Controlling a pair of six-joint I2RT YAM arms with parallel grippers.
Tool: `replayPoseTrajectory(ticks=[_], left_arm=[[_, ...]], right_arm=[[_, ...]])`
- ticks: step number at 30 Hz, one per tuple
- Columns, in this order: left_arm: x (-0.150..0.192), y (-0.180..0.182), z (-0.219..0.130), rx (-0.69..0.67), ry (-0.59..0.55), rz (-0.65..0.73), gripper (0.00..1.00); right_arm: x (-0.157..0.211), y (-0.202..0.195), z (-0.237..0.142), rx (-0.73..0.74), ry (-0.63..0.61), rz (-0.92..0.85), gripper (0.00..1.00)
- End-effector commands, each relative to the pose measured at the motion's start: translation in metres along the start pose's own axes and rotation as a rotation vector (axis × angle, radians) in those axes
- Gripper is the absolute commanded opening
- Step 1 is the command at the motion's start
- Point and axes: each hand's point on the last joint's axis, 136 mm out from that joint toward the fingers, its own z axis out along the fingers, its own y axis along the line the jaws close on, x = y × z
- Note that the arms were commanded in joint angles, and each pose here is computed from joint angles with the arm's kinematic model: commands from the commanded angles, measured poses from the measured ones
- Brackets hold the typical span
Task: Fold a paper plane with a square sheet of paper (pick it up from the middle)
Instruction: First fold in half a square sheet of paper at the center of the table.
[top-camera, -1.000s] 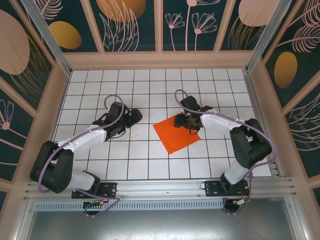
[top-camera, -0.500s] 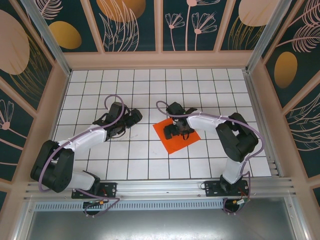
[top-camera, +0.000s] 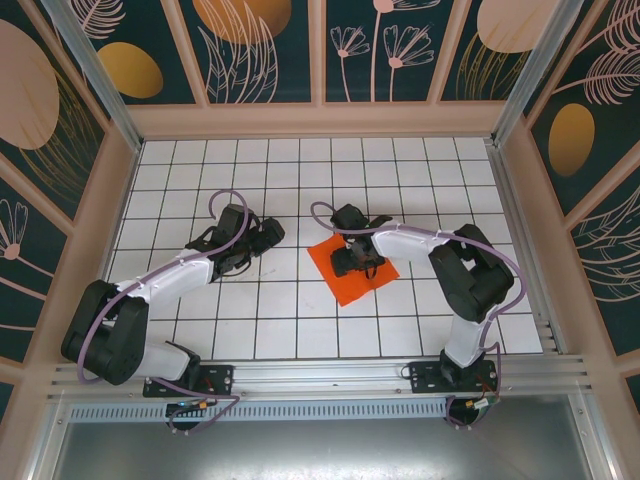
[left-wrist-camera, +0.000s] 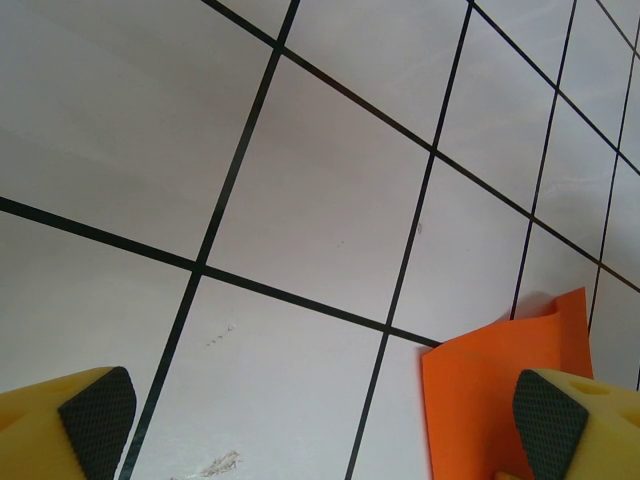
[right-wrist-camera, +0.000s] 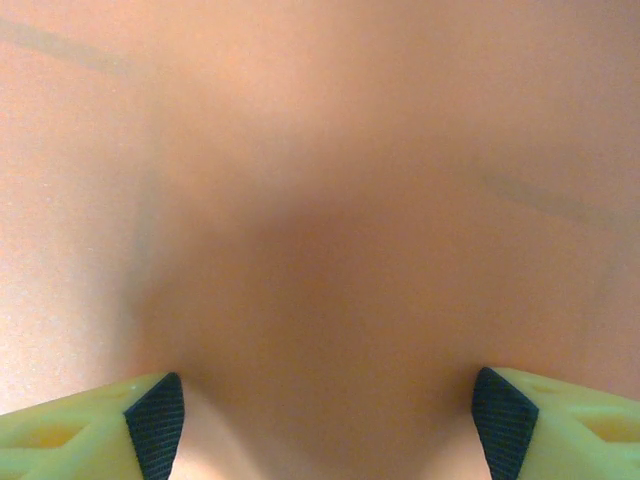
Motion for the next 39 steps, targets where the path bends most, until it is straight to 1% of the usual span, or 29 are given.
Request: replayPoseTrajectory(ticks=[1, 4, 6, 9, 12, 14, 16, 18, 21, 26, 27, 28, 34, 39], left_arm=[[0.004, 0.011, 0.002, -0.036, 0.015, 0.003, 0.99], [0.005, 0.011, 0.002, -0.031, 0.02, 0.0, 0.99], [0.007, 0.01, 0.002, -0.023, 0.024, -0.011, 0.99], [0.011, 0.004, 0.002, 0.032, 0.034, -0.04, 0.99], [0.015, -0.01, -0.003, 0.14, 0.044, -0.076, 0.99], [0.018, -0.021, -0.007, 0.217, 0.054, -0.089, 0.98], [0.02, -0.033, -0.012, 0.295, 0.068, -0.093, 0.99], [0.023, -0.046, -0.018, 0.381, 0.086, -0.085, 0.98], [0.027, -0.061, -0.025, 0.468, 0.114, -0.07, 0.96], [0.034, -0.076, -0.028, 0.58, 0.166, -0.085, 0.93], [0.037, -0.077, -0.027, 0.597, 0.177, -0.092, 0.92], [0.038, -0.079, -0.027, 0.614, 0.184, -0.1, 0.91], [0.049, -0.086, -0.019, 0.663, 0.239, -0.122, 0.77], [0.061, -0.094, -0.006, 0.661, 0.29, -0.123, 0.64]], right_arm=[[0.028, -0.013, 0.024, 0.065, 0.101, 0.003, 0.73], [0.017, -0.004, 0.014, 0.015, 0.065, 0.021, 0.61], [0.006, 0.006, 0.004, -0.046, 0.032, 0.04, 0.52], [-0.014, 0.038, -0.022, -0.243, -0.032, 0.079, 0.4], [-0.038, 0.072, -0.06, -0.507, -0.118, 0.141, 0.34], [-0.052, 0.084, -0.084, -0.661, -0.171, 0.189, 0.32], [-0.063, 0.091, -0.105, -0.788, -0.221, 0.229, 0.32], [-0.07, 0.091, -0.116, -0.877, -0.246, 0.275, 0.32], [-0.074, 0.088, -0.117, -0.948, -0.241, 0.332, 0.32], [-0.067, 0.081, -0.098, -0.98, -0.196, 0.423, 0.32], [-0.069, 0.07, -0.093, -0.979, -0.198, 0.46, 0.33], [-0.068, 0.068, -0.091, -0.989, -0.193, 0.471, 0.33], [-0.063, 0.06, -0.083, -1.035, -0.169, 0.54, 0.35], [-0.062, 0.058, -0.083, -1.083, -0.154, 0.578, 0.35]])
